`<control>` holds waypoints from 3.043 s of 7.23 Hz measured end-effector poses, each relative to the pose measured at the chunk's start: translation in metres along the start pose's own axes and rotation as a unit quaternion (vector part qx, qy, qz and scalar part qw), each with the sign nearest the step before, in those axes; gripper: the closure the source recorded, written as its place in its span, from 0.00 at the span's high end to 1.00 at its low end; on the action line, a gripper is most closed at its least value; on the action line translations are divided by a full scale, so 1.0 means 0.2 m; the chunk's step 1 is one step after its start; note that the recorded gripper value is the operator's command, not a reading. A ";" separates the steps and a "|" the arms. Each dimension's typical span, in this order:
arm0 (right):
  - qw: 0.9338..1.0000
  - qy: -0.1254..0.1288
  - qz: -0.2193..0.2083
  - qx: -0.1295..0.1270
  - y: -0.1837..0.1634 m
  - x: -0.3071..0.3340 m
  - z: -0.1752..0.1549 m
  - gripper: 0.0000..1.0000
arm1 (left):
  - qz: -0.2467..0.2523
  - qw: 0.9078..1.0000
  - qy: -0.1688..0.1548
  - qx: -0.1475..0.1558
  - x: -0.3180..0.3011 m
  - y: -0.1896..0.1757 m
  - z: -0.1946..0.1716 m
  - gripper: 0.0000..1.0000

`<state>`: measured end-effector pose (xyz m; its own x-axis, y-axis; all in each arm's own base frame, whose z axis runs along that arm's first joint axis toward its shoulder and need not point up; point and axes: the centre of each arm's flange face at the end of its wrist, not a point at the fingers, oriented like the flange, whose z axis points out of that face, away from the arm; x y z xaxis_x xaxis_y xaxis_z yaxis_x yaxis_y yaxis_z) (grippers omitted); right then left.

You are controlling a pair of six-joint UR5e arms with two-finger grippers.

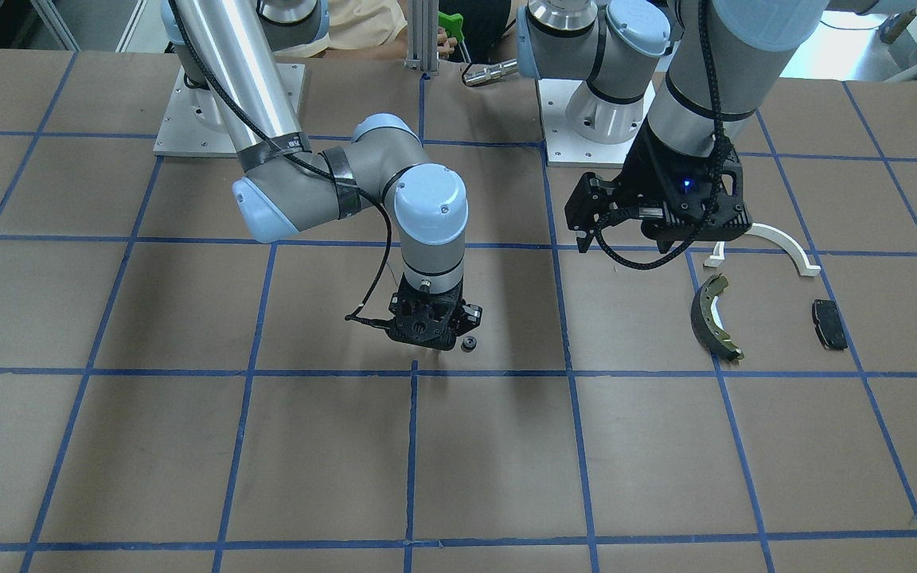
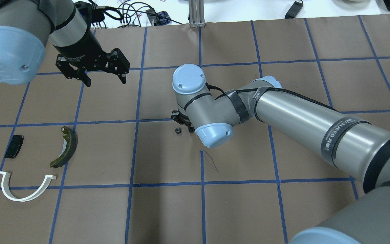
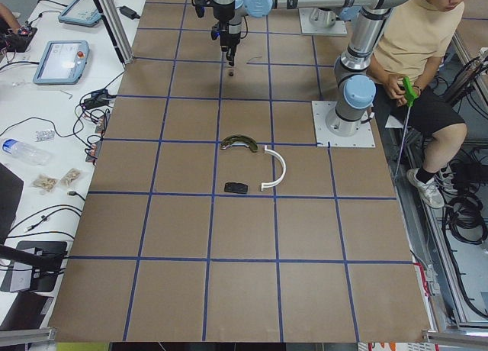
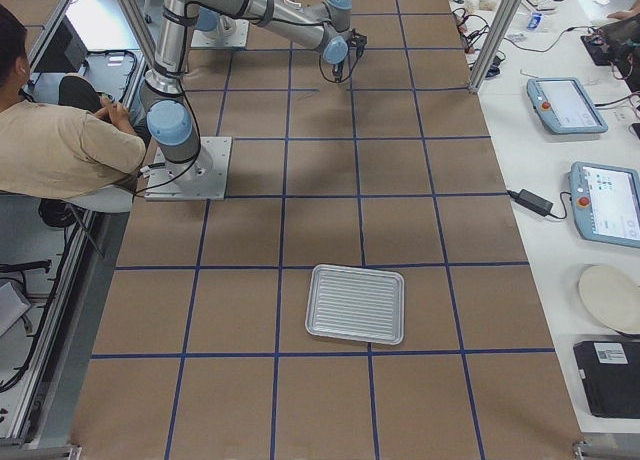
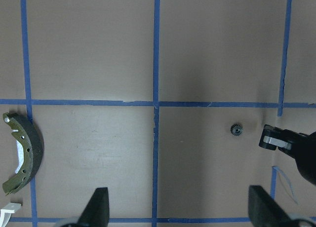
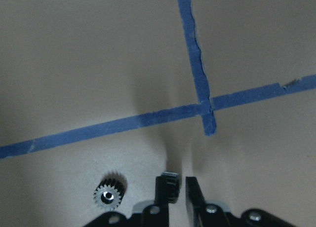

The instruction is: Place bearing gear from tray to pile

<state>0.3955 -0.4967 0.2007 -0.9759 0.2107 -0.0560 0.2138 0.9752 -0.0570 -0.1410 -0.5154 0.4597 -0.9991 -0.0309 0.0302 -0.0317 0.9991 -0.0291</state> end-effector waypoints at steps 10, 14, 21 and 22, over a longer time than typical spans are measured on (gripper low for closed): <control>0.994 0.037 -0.100 0.010 -0.55 1.08 -1.42 1.00 | -0.001 1.000 0.000 -0.004 0.00 0.08 0.05 1.00; 0.992 0.026 -0.125 -0.016 -0.47 1.10 -1.51 1.00 | -0.001 1.000 0.000 -0.004 0.00 0.08 0.05 1.00; 0.990 0.027 -0.139 -0.026 -0.43 1.12 -1.52 1.00 | -0.001 1.000 0.000 -0.004 0.00 0.08 0.05 1.00; 0.990 0.028 -0.138 -0.027 -0.43 1.12 -1.51 1.00 | -0.001 1.000 0.000 -0.004 0.00 0.08 0.05 1.00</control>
<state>0.1453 -0.5129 0.4951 -0.9980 -0.0629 0.0100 -0.0630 0.9980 -0.0085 -0.1409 -0.5006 0.4489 -0.9990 -0.0324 0.0306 -0.0330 0.9992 -0.0208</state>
